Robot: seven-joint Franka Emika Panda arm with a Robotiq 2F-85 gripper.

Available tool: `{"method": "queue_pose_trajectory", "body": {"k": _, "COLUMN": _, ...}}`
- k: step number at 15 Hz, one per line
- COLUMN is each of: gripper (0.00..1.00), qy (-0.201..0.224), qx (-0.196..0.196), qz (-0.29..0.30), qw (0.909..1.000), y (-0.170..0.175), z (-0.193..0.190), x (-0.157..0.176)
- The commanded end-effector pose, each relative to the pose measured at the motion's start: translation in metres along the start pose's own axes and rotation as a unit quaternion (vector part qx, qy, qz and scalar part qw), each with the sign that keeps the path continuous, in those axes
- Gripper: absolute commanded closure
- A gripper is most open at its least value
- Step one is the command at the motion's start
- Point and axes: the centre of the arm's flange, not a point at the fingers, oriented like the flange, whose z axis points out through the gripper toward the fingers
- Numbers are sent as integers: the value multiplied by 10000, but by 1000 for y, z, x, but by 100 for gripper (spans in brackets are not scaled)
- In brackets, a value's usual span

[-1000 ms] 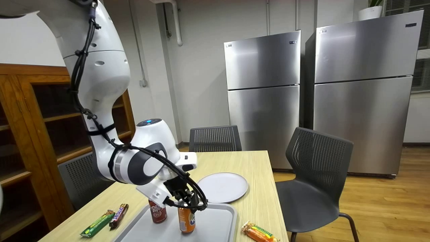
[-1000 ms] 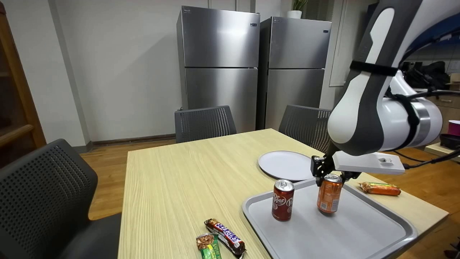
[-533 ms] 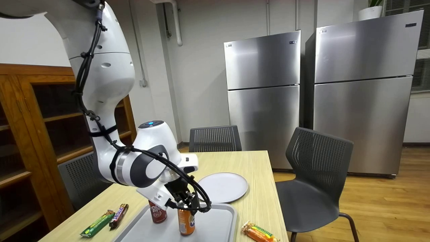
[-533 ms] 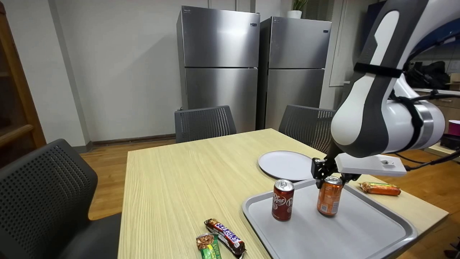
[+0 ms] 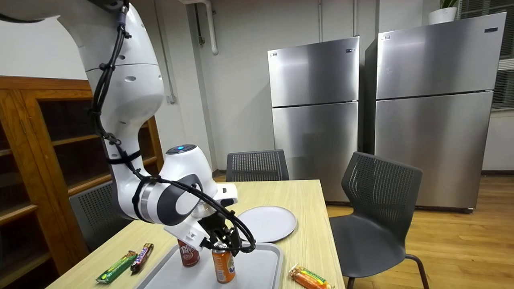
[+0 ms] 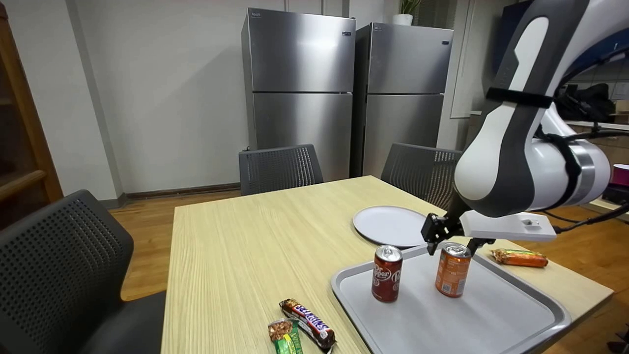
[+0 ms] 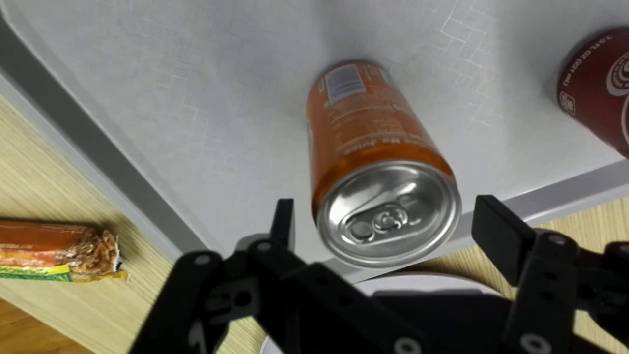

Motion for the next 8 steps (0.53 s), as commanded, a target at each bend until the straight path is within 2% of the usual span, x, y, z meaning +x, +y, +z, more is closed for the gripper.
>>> {"method": "queue_pose_trajectory", "body": {"k": 1, "gripper": 0, "qy": 153, "qx": 175, "qz": -117, "qw": 9997, "y": 2, "z": -19, "x": 6}}
{"method": "queue_pose_trajectory", "body": {"k": 8, "gripper": 0, "qy": 459, "qx": 219, "qz": -80, "qw": 9987, "y": 2, "z": -52, "x": 29}}
